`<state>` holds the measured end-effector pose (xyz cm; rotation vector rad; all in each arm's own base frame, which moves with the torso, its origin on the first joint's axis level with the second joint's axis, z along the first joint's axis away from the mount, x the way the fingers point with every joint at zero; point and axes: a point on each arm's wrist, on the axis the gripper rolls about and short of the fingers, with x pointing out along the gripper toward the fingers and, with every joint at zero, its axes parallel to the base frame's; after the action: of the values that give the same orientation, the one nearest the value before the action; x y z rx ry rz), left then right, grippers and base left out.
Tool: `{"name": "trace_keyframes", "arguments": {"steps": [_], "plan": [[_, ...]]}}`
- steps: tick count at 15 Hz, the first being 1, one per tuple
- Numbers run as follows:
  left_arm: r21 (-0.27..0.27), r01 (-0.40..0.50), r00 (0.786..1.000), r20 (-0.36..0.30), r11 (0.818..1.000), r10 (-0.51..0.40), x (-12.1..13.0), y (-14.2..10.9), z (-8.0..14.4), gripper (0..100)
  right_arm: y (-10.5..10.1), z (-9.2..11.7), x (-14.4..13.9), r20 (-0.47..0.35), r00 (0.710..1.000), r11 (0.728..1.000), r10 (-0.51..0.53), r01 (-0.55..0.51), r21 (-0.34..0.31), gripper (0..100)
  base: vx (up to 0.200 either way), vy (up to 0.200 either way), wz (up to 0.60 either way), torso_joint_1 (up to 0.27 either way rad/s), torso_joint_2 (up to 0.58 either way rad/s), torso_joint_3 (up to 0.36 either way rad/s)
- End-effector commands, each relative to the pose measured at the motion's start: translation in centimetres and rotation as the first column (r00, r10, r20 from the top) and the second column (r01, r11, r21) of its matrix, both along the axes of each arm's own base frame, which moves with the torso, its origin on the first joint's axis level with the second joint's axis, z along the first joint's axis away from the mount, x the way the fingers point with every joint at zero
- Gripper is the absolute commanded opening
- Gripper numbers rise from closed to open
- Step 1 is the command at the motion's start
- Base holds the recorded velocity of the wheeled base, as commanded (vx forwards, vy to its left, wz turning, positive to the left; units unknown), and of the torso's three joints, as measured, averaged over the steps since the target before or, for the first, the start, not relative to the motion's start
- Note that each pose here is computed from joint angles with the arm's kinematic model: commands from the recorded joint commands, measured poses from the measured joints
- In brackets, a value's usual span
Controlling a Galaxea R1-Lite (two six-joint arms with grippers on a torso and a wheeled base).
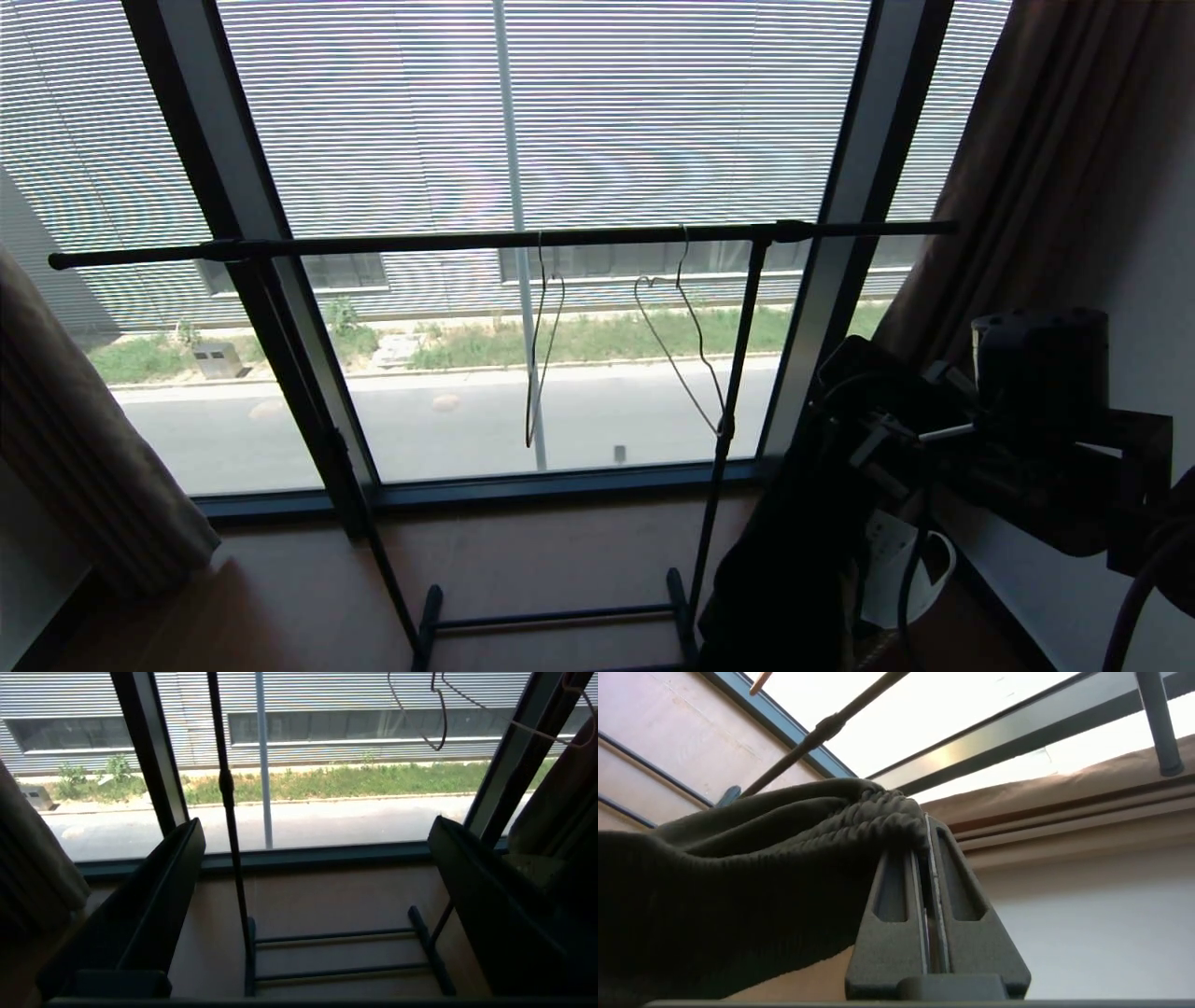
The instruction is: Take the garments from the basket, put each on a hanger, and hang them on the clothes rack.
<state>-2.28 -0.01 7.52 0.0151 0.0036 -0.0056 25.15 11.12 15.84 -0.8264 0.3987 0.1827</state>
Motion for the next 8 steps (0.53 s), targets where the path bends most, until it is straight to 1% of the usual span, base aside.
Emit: {"name": "trace_keyframes", "arguments": {"steps": [1, 3, 4, 5, 6, 7, 8], "plan": [[0.002, 0.001, 1.0, -0.001, 1.0, -0.001, 0.0, 0.0, 0.0, 100, 0.0, 0.0, 0.0, -0.001, 1.0, 1.0, -0.001, 0.001, 0.0, 0, 0.0, 0.0, 0.0, 0.0, 0.0, 0.0], [0.009, 0.002, 1.0, -0.004, 1.0, -0.002, 0.0, 0.0, 0.0, 100, 0.0, 0.1, 0.0, 0.002, 1.0, 1.0, 0.002, -0.002, 0.002, 0, 0.0, 0.0, 0.0, 0.0, 0.0, 0.0], [0.028, 0.002, 1.0, -0.005, 1.0, -0.002, 0.0, 0.0, 0.0, 100, 0.0, 0.2, 0.0, 0.006, 1.0, 1.0, 0.001, -0.001, 0.003, 0, 0.0, 0.0, 0.0, 0.0, 0.0, 0.0], [0.142, 0.011, 0.999, -0.045, 0.99, -0.004, 0.3, 0.0, 0.1, 100, 0.1, 0.5, -0.1, 0.013, 1.0, 1.0, 0.003, -0.003, 0.008, 0, 0.0, 0.0, 0.0, 0.0, 0.0, 0.0], [0.194, 0.022, 0.997, -0.083, 0.981, -0.006, 0.6, 0.0, 0.3, 100, 0.1, 0.6, -0.2, 0.017, 1.0, 1.0, 0.002, -0.002, 0.013, 0, 0.0, 0.0, 0.0, 0.0, 0.0, 0.0], [0.22, 0.078, 0.985, -0.166, 0.972, -0.041, 1.6, 0.0, 2.0, 100, 0.1, 1.1, -0.2, 0.033, 0.999, 0.999, -0.01, 0.008, 0.05, 0, 0.0, 0.0, 0.0, 0.0, 0.0, 0.0], [0.165, 0.149, 0.971, -0.208, 0.975, -0.113, 2.8, -0.2, 4.4, 100, 0.2, 1.4, -0.5, 0.04, 0.999, 0.995, -0.023, 0.019, 0.098, 0, 0.0, 0.0, 0.0, 0.0, 0.0, 0.0]]}}
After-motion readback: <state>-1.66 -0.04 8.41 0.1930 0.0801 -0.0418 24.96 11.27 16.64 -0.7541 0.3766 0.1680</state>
